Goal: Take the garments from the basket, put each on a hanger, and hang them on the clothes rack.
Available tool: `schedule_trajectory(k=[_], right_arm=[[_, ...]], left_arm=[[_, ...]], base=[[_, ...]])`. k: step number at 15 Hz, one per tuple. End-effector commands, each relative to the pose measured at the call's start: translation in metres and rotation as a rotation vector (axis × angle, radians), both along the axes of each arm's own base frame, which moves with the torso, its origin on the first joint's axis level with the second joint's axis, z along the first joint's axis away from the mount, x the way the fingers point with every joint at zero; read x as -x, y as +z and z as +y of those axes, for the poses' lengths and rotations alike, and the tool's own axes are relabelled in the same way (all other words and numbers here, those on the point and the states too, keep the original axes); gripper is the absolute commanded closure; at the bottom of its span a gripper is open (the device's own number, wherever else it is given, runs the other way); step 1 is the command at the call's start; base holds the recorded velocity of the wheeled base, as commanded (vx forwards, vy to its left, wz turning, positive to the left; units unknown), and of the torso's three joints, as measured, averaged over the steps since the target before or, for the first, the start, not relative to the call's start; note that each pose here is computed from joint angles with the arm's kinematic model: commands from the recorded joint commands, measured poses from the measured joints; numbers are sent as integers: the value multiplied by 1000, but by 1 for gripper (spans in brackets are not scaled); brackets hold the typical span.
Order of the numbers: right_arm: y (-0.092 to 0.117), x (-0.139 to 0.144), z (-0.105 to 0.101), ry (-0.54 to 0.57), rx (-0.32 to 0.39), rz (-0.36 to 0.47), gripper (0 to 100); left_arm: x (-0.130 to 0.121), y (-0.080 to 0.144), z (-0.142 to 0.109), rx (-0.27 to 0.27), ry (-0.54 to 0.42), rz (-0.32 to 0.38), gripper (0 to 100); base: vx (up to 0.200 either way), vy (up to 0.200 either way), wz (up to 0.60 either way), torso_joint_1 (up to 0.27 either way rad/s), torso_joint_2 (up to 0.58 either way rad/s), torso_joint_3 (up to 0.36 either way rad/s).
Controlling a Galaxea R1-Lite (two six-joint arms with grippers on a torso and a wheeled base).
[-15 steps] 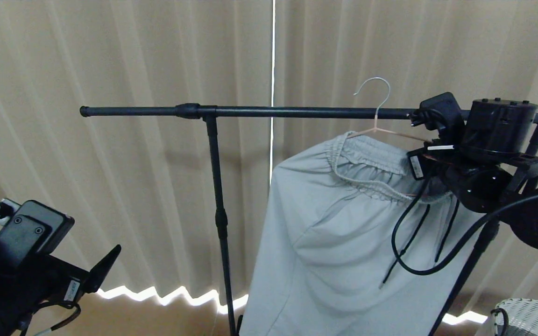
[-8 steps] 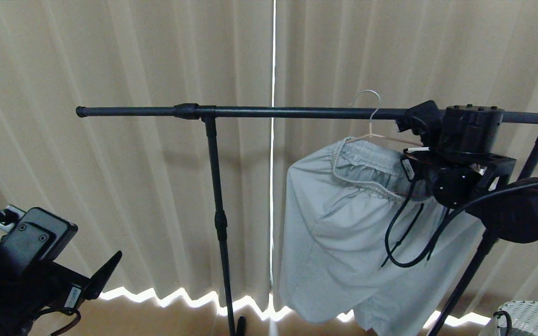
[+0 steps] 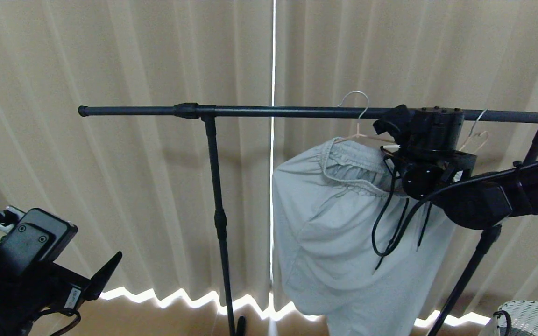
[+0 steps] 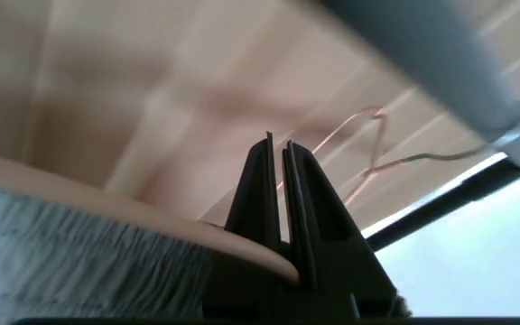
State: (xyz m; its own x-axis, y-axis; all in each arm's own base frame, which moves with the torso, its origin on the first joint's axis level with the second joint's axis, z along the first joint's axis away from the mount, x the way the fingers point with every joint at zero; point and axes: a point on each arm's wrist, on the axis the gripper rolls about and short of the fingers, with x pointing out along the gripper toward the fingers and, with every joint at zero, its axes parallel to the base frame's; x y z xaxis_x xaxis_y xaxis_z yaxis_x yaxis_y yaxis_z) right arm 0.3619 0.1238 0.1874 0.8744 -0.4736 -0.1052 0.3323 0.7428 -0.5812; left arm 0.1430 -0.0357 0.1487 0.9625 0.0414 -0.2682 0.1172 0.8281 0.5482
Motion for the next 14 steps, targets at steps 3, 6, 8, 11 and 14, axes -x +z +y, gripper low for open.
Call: schedule_trajectory(k=[3,6,8,11,14], right_arm=[[-9,8,27,73,12,26,100],[-14,13,35,94,21,42,100],[-18,17,42,110,30,55,100],[-22,16,50,128,43,62,100],[-21,19,56,145,31,39,100]], left_arm=[[0,-1,0,0,-1,4,0],[0,-2,0,-1,-2,10,0],[0,-2,0,-1,-2,10,0],[0,-2,0,-1,-2,10,0],[0,-2,0,0,-2,8,0]], base=[[0,0,0,0,0,0],[0,0,0,0,0,0],[0,0,0,0,0,0],[0,0,0,0,0,0],[0,0,0,0,0,0]])
